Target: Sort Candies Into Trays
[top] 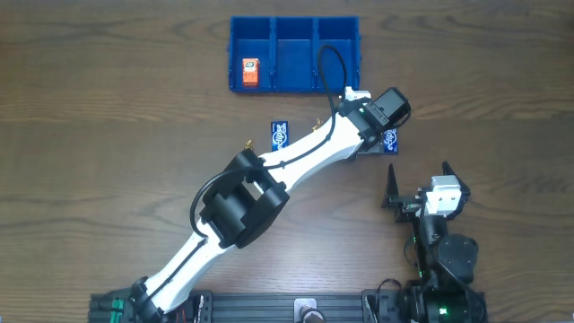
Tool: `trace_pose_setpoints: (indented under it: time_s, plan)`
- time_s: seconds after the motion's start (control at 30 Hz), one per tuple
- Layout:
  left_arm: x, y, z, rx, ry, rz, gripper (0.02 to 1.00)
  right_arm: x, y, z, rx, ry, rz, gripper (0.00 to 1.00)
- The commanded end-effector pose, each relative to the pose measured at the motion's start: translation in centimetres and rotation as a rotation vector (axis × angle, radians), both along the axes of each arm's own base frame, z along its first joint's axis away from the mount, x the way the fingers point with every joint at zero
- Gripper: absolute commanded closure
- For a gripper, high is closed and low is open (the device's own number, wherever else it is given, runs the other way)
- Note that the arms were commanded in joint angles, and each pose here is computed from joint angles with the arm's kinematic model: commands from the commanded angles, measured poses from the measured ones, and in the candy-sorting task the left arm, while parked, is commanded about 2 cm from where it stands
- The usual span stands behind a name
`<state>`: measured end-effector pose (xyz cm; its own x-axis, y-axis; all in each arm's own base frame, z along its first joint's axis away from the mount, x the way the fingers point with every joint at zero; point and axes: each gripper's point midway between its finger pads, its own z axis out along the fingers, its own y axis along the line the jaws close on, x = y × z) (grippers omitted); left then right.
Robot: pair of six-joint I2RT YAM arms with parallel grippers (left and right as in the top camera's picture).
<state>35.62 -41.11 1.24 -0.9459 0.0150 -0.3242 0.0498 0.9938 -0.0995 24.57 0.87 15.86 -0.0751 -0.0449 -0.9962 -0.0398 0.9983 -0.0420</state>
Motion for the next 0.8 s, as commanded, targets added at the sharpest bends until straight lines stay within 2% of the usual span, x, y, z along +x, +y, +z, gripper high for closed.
trace_pose_setpoints:
  time_s: [0.03, 0.8]
  plan:
    - [0.5, 0.6, -1.2, 0.018, 0.011, 0.018, 0.272, 0.0, -0.2, -0.2, -0.015, 0.000, -0.008, 0.003]
    - [0.3, 0.8, -2.6, 0.024, 0.053, -0.016, 0.303, 0.0, -0.2, -0.2, -0.015, 0.000, -0.008, 0.003]
